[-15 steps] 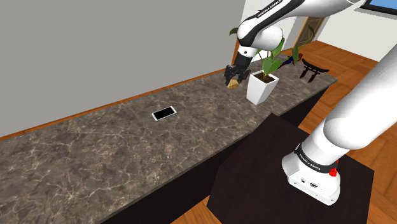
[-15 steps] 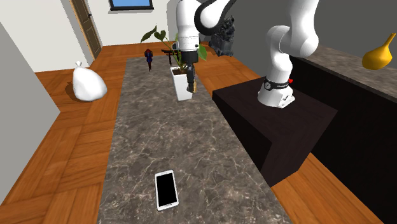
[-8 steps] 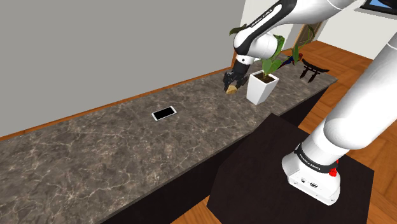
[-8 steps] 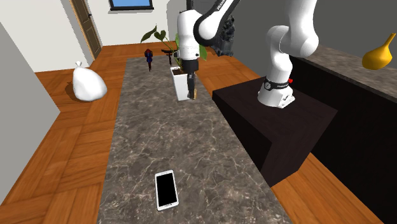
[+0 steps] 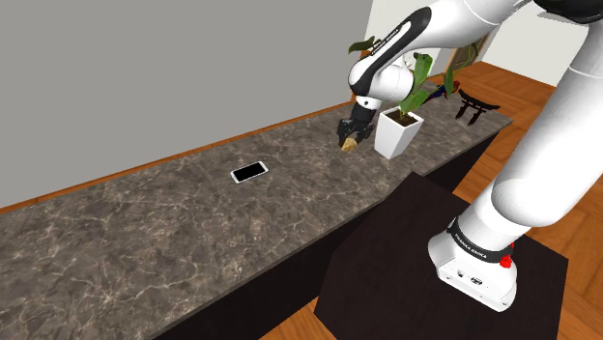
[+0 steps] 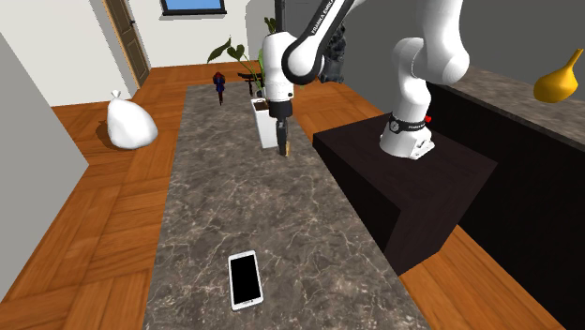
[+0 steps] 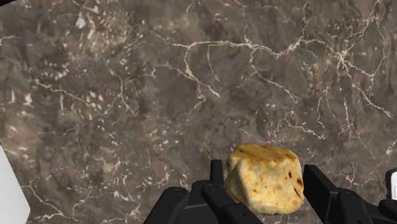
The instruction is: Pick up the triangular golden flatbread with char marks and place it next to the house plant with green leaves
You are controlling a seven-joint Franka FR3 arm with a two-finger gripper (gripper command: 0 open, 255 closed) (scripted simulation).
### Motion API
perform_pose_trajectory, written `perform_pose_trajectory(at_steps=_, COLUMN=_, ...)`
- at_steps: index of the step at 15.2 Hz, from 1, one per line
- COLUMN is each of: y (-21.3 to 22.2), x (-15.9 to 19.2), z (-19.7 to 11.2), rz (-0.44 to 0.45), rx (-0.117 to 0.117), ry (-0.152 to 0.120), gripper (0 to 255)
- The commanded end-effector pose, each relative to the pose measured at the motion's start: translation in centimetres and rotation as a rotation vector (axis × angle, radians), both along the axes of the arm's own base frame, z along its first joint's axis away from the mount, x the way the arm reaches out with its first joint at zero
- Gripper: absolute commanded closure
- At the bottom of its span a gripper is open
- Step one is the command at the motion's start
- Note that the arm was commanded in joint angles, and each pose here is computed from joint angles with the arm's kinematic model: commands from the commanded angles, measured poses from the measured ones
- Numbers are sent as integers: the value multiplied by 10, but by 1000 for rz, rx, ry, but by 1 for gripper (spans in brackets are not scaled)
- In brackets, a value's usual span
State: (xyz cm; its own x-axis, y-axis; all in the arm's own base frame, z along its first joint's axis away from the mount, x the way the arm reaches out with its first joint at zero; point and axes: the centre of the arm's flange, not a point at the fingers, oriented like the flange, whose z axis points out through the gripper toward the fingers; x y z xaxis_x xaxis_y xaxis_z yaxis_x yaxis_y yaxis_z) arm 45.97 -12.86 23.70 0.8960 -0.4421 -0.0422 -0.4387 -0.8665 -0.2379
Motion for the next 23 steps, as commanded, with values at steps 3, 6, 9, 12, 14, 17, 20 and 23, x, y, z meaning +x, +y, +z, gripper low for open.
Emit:
perform_pose_trajectory(at_steps=3, y=0, x=0, z=-22, rz=0, rx=0, ry=0, gripper=255)
perform_pose_trajectory(at_steps=6, y=0, x=0, z=-38, rz=0, rx=0, ry=0, gripper=255)
perform_pose_trajectory(at_steps=9, y=0, x=0, z=-54, rz=0, rx=0, ry=0, gripper=255)
perform_pose_trajectory(at_steps=12, y=0, x=0, z=-70, rz=0, rx=0, ry=0, gripper=255)
perform_pose_trajectory(at_steps=14, y=0, x=0, z=-80, rz=0, rx=0, ry=0, gripper=255)
perform_pose_trajectory(at_steps=17, y=0, x=0, z=-96, rz=0, rx=0, ry=0, gripper=255)
perform_pose_trajectory(at_steps=20, y=0, x=0, z=-113, rz=0, rx=0, ry=0, gripper=255)
perform_pose_trajectory(at_steps=23, y=0, x=0, z=-113, rz=0, rx=0, ry=0, gripper=255)
